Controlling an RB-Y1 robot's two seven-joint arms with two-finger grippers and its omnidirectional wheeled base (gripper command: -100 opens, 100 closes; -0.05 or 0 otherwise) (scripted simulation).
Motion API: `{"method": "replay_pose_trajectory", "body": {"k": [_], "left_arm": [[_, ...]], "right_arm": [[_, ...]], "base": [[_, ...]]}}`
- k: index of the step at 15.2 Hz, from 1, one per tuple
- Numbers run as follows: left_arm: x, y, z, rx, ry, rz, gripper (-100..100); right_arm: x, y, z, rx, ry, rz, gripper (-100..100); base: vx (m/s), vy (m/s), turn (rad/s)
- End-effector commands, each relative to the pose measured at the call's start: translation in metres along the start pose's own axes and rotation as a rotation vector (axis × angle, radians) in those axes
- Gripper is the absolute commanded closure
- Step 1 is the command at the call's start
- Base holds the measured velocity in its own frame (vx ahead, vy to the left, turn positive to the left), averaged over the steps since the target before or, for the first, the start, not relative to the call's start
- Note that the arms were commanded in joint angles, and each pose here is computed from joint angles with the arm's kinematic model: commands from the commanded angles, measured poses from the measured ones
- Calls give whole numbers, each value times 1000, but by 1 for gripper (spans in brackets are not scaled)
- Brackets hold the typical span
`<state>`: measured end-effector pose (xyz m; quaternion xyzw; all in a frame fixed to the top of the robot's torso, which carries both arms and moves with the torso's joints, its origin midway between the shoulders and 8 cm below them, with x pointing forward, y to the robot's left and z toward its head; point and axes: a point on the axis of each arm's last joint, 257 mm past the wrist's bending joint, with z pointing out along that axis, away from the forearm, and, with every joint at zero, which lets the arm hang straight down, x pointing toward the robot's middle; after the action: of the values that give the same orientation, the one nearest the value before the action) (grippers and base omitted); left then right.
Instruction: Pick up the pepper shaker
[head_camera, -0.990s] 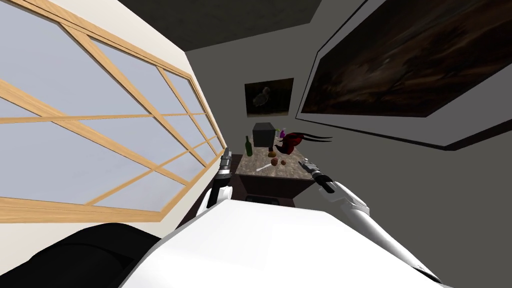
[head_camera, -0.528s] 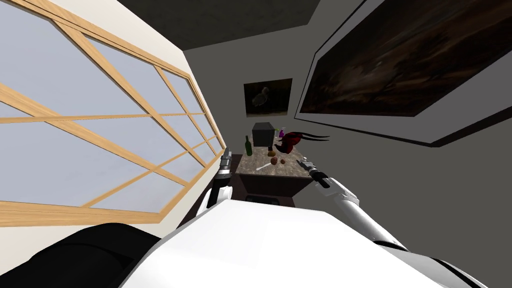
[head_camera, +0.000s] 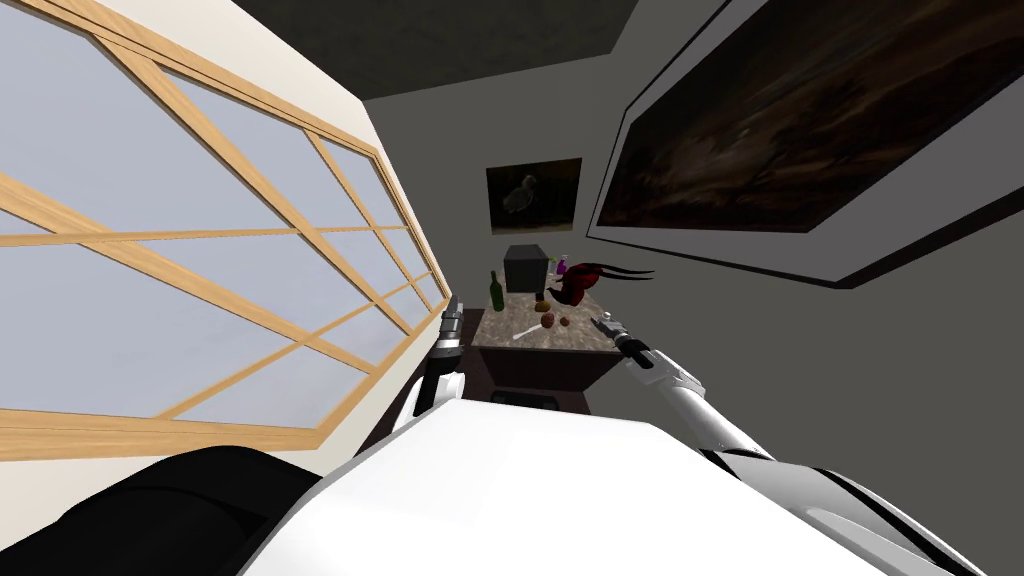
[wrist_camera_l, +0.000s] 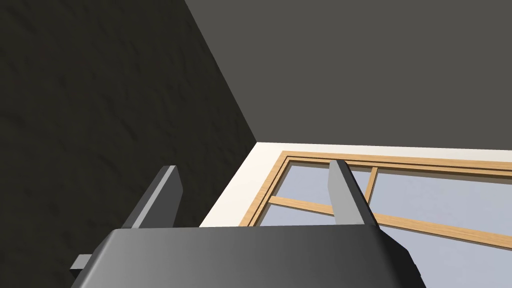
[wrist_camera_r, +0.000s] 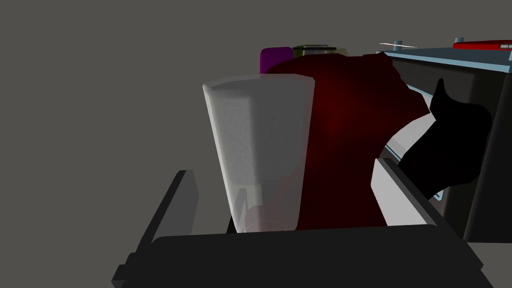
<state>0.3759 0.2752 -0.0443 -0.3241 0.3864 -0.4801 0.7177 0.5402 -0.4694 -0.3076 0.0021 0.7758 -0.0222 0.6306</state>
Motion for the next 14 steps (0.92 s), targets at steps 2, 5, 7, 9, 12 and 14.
{"method": "replay_pose_trajectory", "body": {"k": [2, 5, 7, 9, 12, 14], "left_arm": [[0, 0, 0, 0, 0, 0, 0], [0, 0, 0, 0, 0, 0, 0], [0, 0, 0, 0, 0, 0, 0], [0, 0, 0, 0, 0, 0, 0], [0, 0, 0, 0, 0, 0, 0], [0, 0, 0, 0, 0, 0, 0]], "right_arm": [[0, 0, 10, -4, 4, -1, -100], [-6, 2, 21, -12, -3, -4, -100], [-19, 10, 30, -31, -26, -12, -100], [-14, 5, 31, -20, -12, -9, -100], [-19, 5, 39, -22, -14, -12, -100], [-33, 11, 47, -38, -38, -22, -100]], "base": [[-23, 14, -43], [-29, 15, -43], [-16, 6, -19], [-19, 10, -32], [-16, 9, -30], [-22, 10, -31]]}}
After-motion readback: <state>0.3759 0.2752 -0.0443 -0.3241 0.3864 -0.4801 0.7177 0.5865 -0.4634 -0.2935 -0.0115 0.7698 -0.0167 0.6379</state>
